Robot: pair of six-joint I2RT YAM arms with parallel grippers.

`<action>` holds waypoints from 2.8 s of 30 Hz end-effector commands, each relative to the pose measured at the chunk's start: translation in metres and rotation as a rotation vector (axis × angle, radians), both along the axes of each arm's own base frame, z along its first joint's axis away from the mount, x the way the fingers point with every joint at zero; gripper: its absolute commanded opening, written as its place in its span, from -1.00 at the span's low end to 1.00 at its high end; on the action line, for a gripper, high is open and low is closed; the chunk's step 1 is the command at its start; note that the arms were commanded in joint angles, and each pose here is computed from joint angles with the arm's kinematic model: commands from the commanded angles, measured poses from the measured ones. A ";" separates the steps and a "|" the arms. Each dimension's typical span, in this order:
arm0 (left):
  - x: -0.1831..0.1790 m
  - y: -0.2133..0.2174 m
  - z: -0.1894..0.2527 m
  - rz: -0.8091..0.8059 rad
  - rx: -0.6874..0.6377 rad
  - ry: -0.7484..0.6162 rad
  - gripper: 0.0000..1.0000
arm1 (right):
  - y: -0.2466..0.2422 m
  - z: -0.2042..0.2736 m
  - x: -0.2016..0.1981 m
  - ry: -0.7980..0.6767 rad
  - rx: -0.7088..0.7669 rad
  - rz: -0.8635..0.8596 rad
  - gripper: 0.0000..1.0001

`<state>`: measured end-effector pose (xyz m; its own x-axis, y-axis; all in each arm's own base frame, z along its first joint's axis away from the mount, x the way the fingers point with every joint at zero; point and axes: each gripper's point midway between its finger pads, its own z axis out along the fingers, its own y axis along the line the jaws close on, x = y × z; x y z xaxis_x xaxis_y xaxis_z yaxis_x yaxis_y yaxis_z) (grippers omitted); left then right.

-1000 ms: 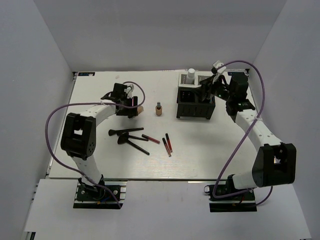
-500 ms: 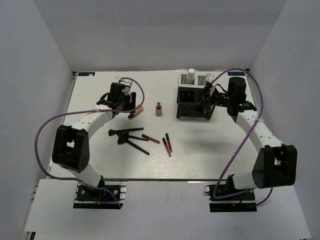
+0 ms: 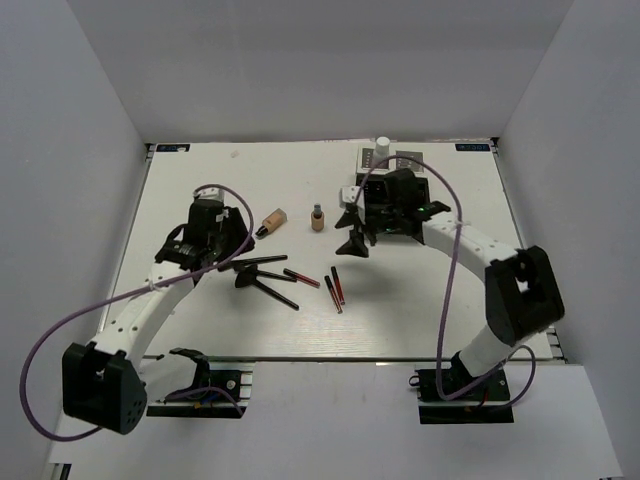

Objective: Organize the makeup

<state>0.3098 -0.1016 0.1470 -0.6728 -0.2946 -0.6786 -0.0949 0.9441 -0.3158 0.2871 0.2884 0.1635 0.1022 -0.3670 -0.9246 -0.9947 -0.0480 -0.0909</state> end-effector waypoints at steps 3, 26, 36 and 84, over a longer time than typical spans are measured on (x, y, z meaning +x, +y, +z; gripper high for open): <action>-0.026 0.012 0.004 0.114 -0.063 0.026 0.37 | 0.044 0.011 0.073 -0.100 0.009 -0.153 0.56; -0.060 0.027 0.003 0.189 -0.084 0.035 0.54 | 0.083 -0.056 0.141 -0.037 -0.172 -0.272 0.49; -0.056 0.027 0.006 0.187 -0.073 0.037 0.54 | 0.080 -0.083 0.153 -0.059 -0.236 -0.298 0.40; 0.024 -0.006 -0.019 -0.133 0.082 -0.154 0.48 | -0.167 0.109 0.229 -0.003 0.053 -0.874 -0.81</action>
<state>0.3219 -0.1022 0.1140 -0.6264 -0.1787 -0.7587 0.0286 0.9675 -0.2514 0.4935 0.1192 0.2554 -0.2436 -0.2911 -0.9252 -0.6692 0.7409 -0.0570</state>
